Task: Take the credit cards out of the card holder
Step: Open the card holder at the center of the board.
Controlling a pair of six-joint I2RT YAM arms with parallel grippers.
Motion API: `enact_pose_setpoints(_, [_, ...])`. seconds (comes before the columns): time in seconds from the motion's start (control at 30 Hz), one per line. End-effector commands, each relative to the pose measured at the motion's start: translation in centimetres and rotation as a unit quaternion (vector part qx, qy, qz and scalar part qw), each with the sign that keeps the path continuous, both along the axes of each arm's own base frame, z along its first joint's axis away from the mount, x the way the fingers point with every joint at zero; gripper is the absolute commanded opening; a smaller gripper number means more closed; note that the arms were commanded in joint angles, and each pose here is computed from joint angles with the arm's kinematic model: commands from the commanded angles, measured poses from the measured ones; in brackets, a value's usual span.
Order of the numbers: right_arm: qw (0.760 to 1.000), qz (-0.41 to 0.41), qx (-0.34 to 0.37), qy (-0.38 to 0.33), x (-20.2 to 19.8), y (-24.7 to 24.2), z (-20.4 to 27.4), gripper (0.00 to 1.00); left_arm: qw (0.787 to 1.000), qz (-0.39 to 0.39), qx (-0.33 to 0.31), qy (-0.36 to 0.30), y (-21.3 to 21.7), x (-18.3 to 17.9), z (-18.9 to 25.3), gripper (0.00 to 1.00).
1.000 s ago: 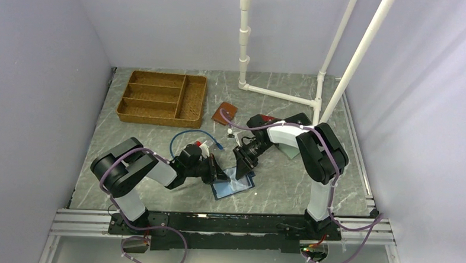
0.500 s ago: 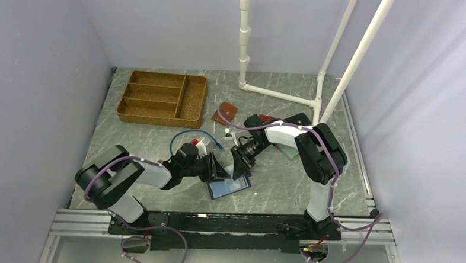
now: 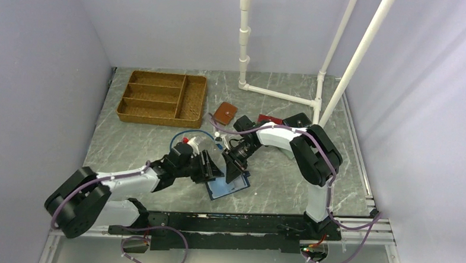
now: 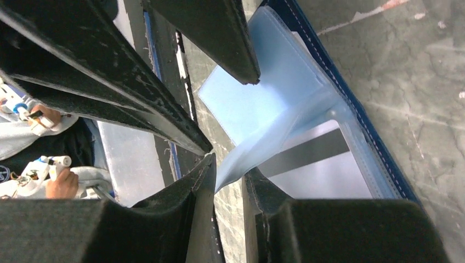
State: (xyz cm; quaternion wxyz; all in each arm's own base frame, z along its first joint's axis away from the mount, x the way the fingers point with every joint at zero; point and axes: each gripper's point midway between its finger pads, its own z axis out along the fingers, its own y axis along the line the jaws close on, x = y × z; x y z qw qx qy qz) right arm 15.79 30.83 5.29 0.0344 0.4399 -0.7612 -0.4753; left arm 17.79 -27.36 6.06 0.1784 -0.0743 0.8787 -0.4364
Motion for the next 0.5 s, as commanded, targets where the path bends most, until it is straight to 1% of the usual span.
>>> enact_pose_setpoints(0.0, [1.0, 0.017, 0.012, -0.007, -0.1, 1.6, 0.5, 0.28, 0.998, 0.041, 0.019, -0.039, 1.9, 0.9, 1.5, 0.57])
enact_pose_setpoints(0.1, [0.999, 0.033, 0.009, -0.004, -0.8, 2.4, 0.3, 0.3, 0.996, 0.049, 0.025, -0.07, 3.1, 0.7, 3.1, 0.58])
enact_pose_setpoints(0.27, [0.998, 0.058, 0.006, 0.0, -2.2, 3.3, 0.1, 0.41, 0.992, 0.065, 0.028, -0.108, 5.1, 0.0, 5.6, 0.59])
enact_pose_setpoints(0.37, [0.998, 0.063, 0.007, 0.001, -2.5, 3.5, 0.1, 0.47, 0.99, 0.07, 0.015, -0.122, 5.6, -0.4, 6.4, 0.57])
enact_pose_setpoints(0.47, [0.998, 0.065, 0.012, 0.006, -2.6, 3.5, 0.4, 0.52, 0.988, 0.065, -0.012, -0.139, 5.3, -0.6, 7.3, 0.56])
